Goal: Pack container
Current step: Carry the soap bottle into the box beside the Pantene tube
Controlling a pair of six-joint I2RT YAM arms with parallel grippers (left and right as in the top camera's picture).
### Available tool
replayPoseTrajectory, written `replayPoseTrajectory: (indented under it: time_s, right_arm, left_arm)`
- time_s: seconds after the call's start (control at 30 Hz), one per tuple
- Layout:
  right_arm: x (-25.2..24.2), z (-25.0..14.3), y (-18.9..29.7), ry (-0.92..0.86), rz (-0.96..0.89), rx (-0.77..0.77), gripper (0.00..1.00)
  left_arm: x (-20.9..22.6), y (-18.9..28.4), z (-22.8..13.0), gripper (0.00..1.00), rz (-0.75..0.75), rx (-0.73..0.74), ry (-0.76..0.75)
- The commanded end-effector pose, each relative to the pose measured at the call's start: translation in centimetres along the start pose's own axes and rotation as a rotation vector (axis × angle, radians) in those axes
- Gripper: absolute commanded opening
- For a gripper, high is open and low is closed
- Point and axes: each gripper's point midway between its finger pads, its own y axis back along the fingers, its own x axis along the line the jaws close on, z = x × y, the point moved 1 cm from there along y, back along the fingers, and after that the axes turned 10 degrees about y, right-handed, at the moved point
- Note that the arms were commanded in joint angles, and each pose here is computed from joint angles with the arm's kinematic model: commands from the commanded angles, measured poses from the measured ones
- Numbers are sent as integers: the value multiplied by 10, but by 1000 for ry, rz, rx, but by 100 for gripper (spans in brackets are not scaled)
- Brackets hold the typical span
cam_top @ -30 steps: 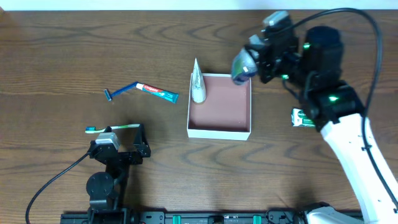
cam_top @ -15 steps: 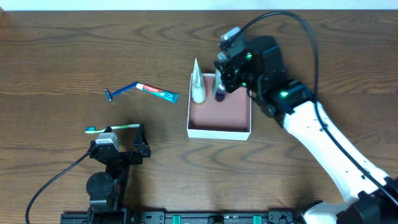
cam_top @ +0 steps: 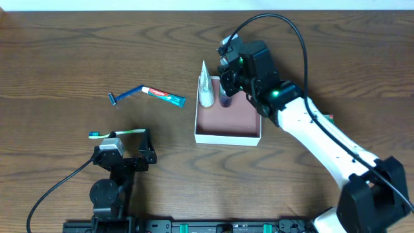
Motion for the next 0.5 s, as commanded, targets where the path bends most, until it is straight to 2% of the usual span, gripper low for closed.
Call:
replayPoseTrajectory:
  time_s: [0.0,0.47]
  right_arm:
    - [7,11,-7,0,4,-26,1]
    - [12,10,-29,26,10,-49,1]
  left_arm:
    - [6,-2,-16,98,10,46,-9]
    - [6,-2,-16,98,10,46,-9]
